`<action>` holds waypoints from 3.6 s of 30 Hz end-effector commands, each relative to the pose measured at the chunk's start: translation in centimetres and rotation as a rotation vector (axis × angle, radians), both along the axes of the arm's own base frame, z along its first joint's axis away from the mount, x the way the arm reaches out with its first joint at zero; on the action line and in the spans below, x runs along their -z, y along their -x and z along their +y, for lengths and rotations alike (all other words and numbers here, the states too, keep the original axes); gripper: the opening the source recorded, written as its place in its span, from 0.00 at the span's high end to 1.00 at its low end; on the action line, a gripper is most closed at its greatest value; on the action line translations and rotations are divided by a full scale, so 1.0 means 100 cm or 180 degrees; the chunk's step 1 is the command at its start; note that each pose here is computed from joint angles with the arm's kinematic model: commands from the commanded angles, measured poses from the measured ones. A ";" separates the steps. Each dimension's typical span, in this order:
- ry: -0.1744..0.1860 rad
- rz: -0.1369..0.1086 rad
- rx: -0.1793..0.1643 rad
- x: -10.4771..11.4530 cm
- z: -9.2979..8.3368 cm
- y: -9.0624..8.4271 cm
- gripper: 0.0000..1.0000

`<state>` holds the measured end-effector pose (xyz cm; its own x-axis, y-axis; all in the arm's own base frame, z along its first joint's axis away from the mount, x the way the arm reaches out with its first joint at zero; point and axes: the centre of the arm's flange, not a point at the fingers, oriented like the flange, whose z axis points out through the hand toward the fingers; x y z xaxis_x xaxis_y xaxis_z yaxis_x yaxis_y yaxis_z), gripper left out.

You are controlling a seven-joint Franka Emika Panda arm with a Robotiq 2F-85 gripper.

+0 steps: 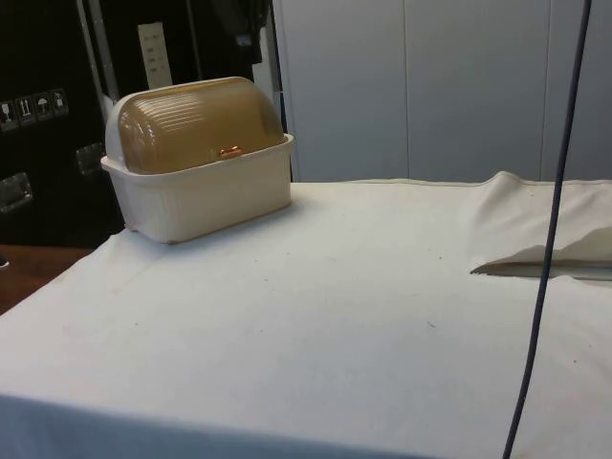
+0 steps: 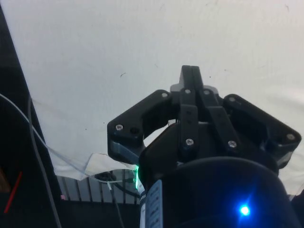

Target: Open the lid, then close it.

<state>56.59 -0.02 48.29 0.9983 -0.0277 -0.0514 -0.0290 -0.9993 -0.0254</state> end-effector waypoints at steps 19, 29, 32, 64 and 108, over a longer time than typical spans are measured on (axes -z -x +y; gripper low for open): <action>0.0037 0.0000 -0.0002 0.008 -0.001 0.000 1.00; 0.0052 -0.0044 0.0036 0.044 -0.006 -0.007 1.00; 0.0046 -0.0032 0.0052 0.056 -0.010 -0.011 1.00; 0.0010 -0.0072 0.0449 0.166 -0.051 -0.043 1.00; 0.0245 -0.0538 0.0994 0.174 -0.066 -0.061 1.00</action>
<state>62.53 -6.49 30.98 0.9391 -0.3228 0.1177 -0.3275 -0.9446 0.0217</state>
